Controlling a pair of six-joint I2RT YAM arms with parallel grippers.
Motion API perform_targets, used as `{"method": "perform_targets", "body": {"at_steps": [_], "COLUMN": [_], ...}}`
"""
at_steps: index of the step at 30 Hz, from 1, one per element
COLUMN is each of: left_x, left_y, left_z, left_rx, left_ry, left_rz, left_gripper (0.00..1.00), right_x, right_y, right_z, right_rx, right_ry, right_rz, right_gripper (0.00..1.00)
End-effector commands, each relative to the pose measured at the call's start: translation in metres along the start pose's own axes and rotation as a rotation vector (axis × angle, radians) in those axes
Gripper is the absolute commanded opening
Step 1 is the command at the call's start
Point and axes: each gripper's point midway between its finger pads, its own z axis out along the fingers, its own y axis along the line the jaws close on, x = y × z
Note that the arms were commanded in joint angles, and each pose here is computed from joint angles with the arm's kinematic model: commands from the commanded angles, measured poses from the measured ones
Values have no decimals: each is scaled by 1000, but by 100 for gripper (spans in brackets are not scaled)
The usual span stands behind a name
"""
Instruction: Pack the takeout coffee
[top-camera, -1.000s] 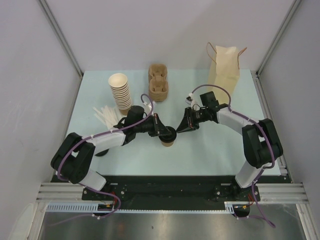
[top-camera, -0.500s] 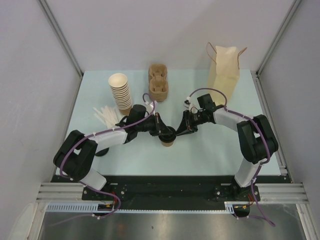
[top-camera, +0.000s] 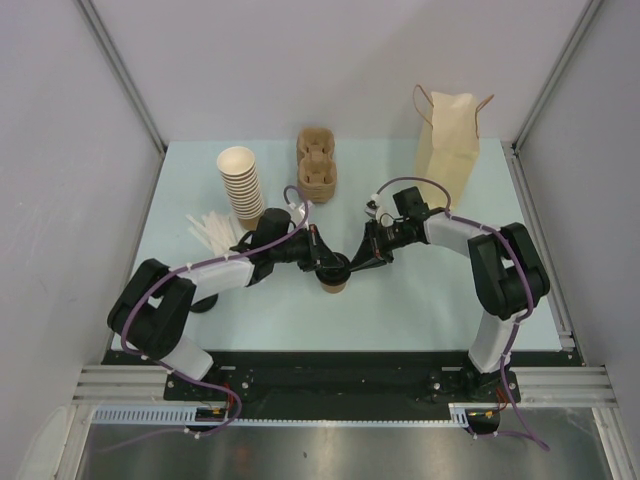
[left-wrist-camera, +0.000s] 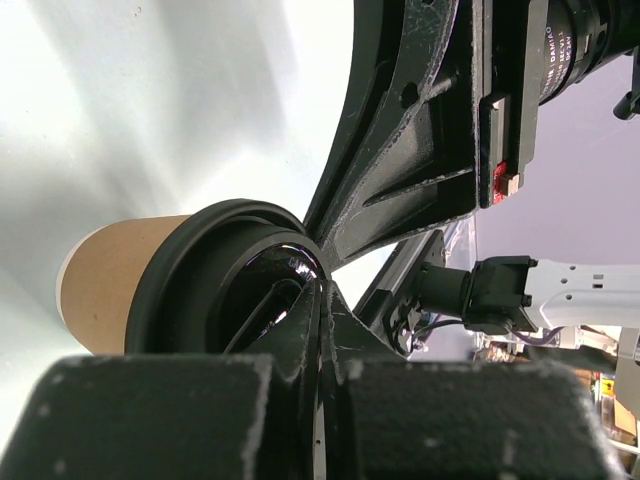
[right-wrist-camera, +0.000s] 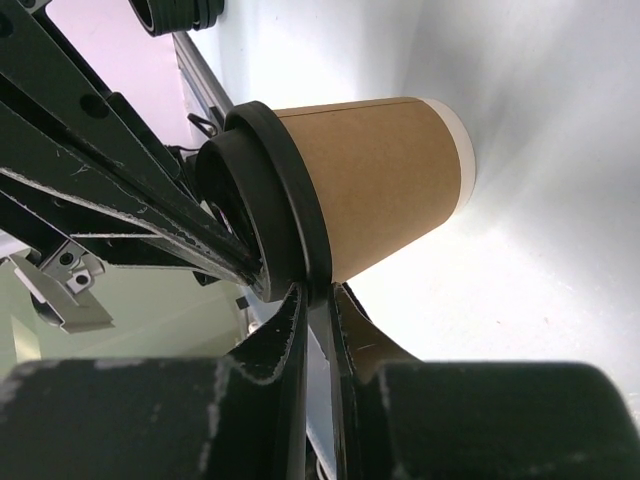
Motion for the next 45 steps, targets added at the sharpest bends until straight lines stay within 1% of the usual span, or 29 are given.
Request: {"method": "perform_targets", "body": {"at_steps": [1, 3, 4, 5, 7, 8, 11, 15, 20, 23, 24, 26, 27, 29, 32, 36, 41, 45], "left_x": [12, 6, 3, -1, -10, -12, -18, -30, -49, -49, -40, -37, -25, -13, -5, -3, -11, -14], "left_y": [47, 34, 24, 18, 2, -3, -17, -48, -96, -78, -67, -46, -34, -16, 2, 17, 28, 36], "left_z": [0, -1, 0, 0, -1, -1, -3, -11, -39, -52, -56, -63, -66, -66, -65, -63, -59, -52], "left_rx": [-152, -104, -69, -52, -11, 0, 36, 117, 227, 178, 150, 92, 72, 32, -20, -58, -95, -121], "left_ry": [13, 7, 0, -5, -20, -24, -31, -57, -110, -120, -108, -119, -105, -93, -98, -97, -113, -100], "left_rz": [-47, -26, -9, -6, 21, 31, 46, 77, 166, 130, 115, 112, 95, 71, 52, 55, 58, 57], "left_gripper": [0, 0, 0, 0, 0, 0, 0, 0, 0, 0, 0, 0, 2, 4, 6, 12, 14, 18], "right_x": [9, 7, 3, 2, -2, -4, -9, -8, -11, -9, -9, -12, -14, -16, -17, -15, -14, -10], "right_y": [-67, -47, -30, -14, 7, 25, 50, 64, 83, 90, 90, 90, 86, 85, 76, 64, 46, 36], "right_z": [12, 11, 7, 5, -1, -8, -25, -38, -37, -23, -18, -8, -3, 3, 14, 24, 30, 32], "right_rx": [255, 192, 160, 107, 52, 6, -39, -50, -92, -113, -118, -129, -131, -139, -132, -118, -77, -51], "right_ry": [-7, -12, -32, -35, -58, -75, -118, -139, -155, -135, -129, -123, -115, -117, -103, -81, -68, -53], "right_rz": [-10, -49, -80, -102, -127, -152, -190, -209, -240, -233, -231, -215, -190, -194, -179, -150, -139, -128], "right_gripper": [9, 13, 15, 20, 23, 25, 26, 26, 27, 27, 27, 27, 28, 28, 27, 27, 27, 27]}}
